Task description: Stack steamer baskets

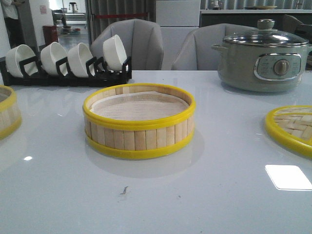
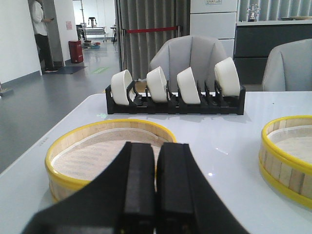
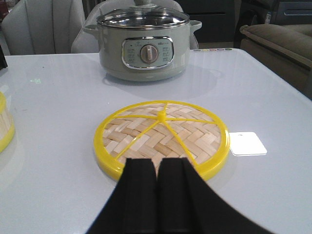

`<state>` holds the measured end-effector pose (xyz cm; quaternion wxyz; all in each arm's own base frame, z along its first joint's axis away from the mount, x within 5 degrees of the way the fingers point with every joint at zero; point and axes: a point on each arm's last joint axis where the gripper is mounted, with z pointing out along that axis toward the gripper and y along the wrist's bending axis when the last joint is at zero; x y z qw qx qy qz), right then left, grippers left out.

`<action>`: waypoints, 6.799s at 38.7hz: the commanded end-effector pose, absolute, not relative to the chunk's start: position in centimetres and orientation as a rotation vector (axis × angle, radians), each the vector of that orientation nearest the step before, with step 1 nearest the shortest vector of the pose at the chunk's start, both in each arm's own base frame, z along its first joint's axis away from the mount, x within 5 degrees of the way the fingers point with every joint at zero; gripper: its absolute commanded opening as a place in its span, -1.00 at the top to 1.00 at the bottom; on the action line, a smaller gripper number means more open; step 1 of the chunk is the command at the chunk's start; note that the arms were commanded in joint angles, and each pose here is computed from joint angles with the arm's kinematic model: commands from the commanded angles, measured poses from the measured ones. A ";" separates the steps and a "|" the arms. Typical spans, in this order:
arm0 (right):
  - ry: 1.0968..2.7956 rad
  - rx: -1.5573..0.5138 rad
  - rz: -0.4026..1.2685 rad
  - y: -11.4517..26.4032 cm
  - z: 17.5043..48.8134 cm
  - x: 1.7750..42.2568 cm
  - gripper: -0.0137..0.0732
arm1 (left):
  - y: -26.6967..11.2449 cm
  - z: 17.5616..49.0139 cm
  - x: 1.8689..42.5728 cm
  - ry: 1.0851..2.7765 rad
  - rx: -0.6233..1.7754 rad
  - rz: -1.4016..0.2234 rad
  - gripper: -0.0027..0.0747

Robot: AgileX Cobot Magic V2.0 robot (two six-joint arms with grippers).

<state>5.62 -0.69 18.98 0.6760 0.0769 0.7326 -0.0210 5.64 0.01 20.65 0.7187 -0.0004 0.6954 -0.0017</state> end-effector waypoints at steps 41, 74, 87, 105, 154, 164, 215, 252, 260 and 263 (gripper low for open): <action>1.525 0.168 -0.060 -0.8 20.4 5.4 0.57 | 1.5 49.1 19.9 1.939 0.013 0.277 0.70; 1.525 0.168 -0.060 -0.8 20.4 5.4 0.57 | 1.6 47.4 21.2 2.055 0.117 0.353 0.70; 1.525 0.168 -0.060 -0.8 20.4 5.4 0.57 | 1.6 47.3 21.2 2.059 0.116 0.344 0.70; 1.525 0.168 -0.060 -0.8 20.4 5.4 0.57 | 1.6 47.3 21.2 2.060 0.116 0.344 0.70; 1.528 -0.001 -0.032 -0.1 34.3 7.7 0.57 | 1.7 47.2 21.1 2.084 0.112 0.357 0.70; 1.829 -0.023 -0.033 -0.3 40.9 16.4 0.57 | 1.7 47.1 21.1 2.092 0.111 0.349 0.70; 1.790 -0.036 -0.059 -0.5 41.6 20.1 -0.50 | 0.8 44.1 26.6 2.149 0.052 0.191 -0.21; 1.851 -0.038 -0.056 -0.5 41.1 20.0 -0.50 | -2.6 30.3 38.4 2.473 0.108 -0.006 -0.21; 1.854 -0.039 -0.055 -0.5 41.1 20.0 -0.50 | -2.7 26.9 40.1 2.534 0.112 -0.004 -0.21; 1.857 -0.039 -0.055 -0.5 41.0 20.0 -0.50 | -2.8 25.7 40.6 2.557 0.114 -0.003 -0.21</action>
